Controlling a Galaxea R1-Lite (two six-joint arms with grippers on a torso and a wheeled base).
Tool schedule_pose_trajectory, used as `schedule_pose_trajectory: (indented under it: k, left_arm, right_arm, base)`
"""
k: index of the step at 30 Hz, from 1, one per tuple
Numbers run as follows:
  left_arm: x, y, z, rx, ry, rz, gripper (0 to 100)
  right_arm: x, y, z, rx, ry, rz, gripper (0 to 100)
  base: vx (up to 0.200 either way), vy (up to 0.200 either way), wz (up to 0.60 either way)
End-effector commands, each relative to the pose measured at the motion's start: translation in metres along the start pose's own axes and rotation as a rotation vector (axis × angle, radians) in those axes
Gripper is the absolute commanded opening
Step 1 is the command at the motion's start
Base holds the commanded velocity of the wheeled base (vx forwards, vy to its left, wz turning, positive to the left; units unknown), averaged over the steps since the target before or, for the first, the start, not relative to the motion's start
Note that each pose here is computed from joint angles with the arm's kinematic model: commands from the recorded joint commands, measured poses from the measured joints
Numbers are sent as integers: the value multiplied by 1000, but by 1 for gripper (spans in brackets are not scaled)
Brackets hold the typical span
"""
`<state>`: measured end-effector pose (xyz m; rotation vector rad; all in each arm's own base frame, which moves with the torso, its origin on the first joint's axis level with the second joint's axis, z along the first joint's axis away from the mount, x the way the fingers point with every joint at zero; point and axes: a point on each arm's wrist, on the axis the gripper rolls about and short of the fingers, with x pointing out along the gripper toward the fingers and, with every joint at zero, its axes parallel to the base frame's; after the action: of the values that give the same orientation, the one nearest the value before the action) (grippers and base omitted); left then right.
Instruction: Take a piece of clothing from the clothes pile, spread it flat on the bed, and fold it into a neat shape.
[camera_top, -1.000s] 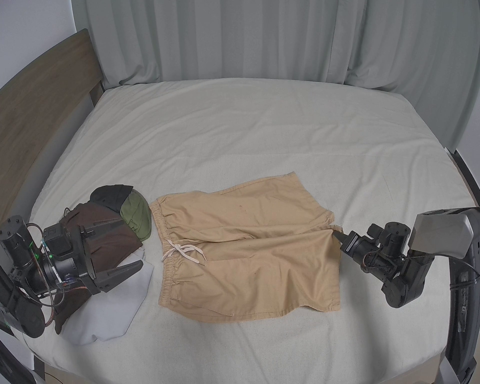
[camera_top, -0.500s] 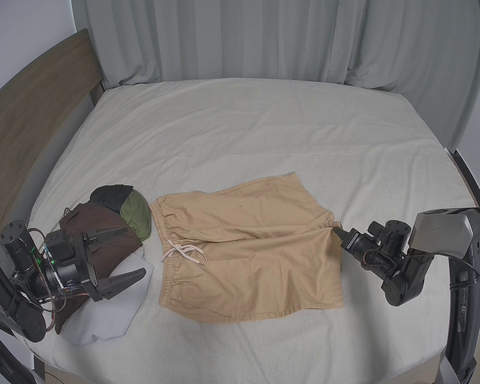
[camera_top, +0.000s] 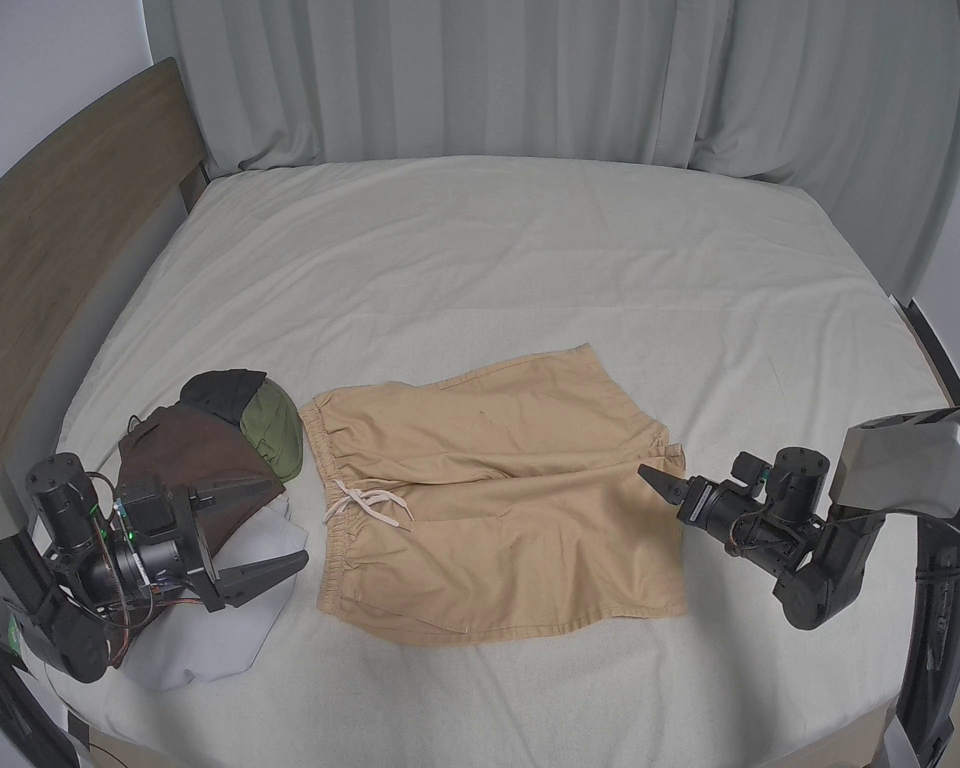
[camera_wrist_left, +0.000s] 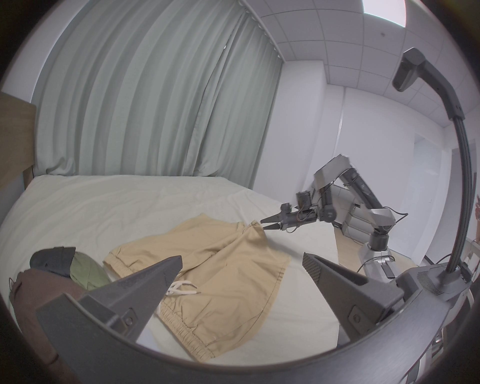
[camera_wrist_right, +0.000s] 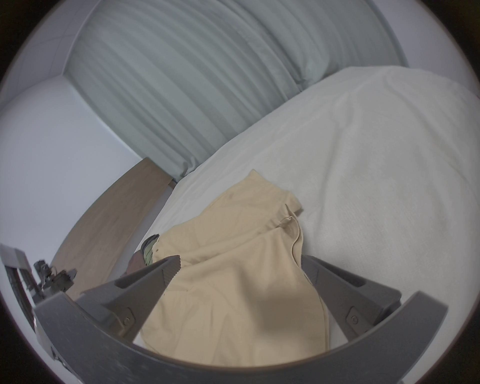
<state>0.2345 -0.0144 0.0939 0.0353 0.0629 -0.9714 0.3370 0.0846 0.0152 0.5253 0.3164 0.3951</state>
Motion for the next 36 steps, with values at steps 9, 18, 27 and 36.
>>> schedule_pose_trajectory:
  k: [9,18,27,36]
  left_arm:
    - [8,12,-24,-76,54,14,100]
    - [9,15,-36,-108,80,19,100]
    - [9,13,-41,-139,95,14,100]
    - [14,21,-56,-306,143,178,100]
  right_arm:
    - [-45,39,29,-128,-35,103,100]
    - [-59,60,-2,-157,115,202,100]
    - [-60,67,-12,-164,151,223,100]
    - [-59,66,-13,-162,157,218,100]
  base:
    - [0,0,0]
    - [0,0,0]
    - [0,0,0]
    - [0,0,0]
